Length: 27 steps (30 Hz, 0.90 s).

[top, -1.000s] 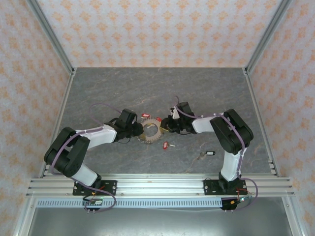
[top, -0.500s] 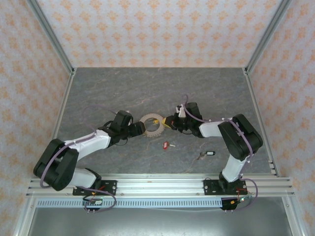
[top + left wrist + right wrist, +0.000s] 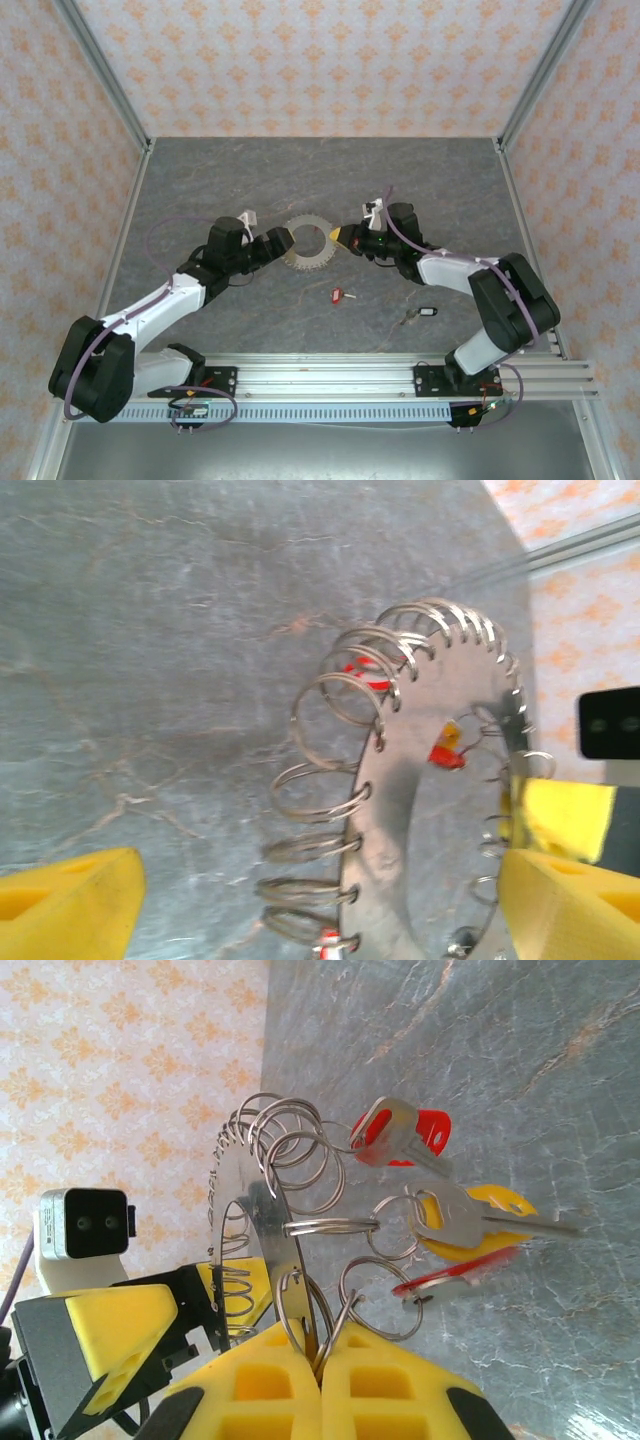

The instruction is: Put the keys on the keyring

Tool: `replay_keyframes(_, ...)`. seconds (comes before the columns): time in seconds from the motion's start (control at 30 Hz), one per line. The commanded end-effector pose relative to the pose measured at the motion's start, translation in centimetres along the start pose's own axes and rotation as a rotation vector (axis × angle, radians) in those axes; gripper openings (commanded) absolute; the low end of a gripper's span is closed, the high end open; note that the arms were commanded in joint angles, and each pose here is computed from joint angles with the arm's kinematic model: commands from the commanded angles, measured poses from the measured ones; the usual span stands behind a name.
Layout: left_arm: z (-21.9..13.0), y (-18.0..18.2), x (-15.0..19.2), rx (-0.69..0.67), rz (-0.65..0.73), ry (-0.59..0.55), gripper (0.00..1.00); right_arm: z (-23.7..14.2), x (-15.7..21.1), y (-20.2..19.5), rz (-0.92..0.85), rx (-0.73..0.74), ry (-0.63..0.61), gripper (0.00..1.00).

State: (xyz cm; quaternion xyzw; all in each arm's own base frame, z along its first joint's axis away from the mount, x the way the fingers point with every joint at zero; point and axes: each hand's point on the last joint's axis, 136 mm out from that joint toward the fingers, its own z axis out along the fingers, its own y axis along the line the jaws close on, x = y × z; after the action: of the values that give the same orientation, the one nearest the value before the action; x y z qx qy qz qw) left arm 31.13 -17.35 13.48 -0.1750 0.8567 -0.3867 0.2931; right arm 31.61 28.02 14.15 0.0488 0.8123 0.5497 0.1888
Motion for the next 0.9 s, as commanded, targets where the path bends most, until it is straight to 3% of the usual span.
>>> replay_keyframes(0.0,-0.4,-2.0,-0.8,0.103,-0.032,-0.012,0.80,-0.9,-0.1,2.8,-0.074,-0.072,-0.004,0.00)
replay_keyframes(0.2,-0.3,-2.7,-0.9,0.136,-0.044,-0.010,0.61,-1.3,0.0,3.6,-0.089,-0.089,0.000,0.00)
replay_keyframes(0.4,-0.8,-3.9,-1.2,0.197,-0.039,-0.025,0.51,-1.3,0.0,3.9,-0.094,-0.098,0.007,0.00)
replay_keyframes(0.87,-2.6,-5.6,-1.9,0.254,-0.011,-0.073,0.15,-1.5,-0.3,5.4,-0.105,-0.133,-0.004,0.04)
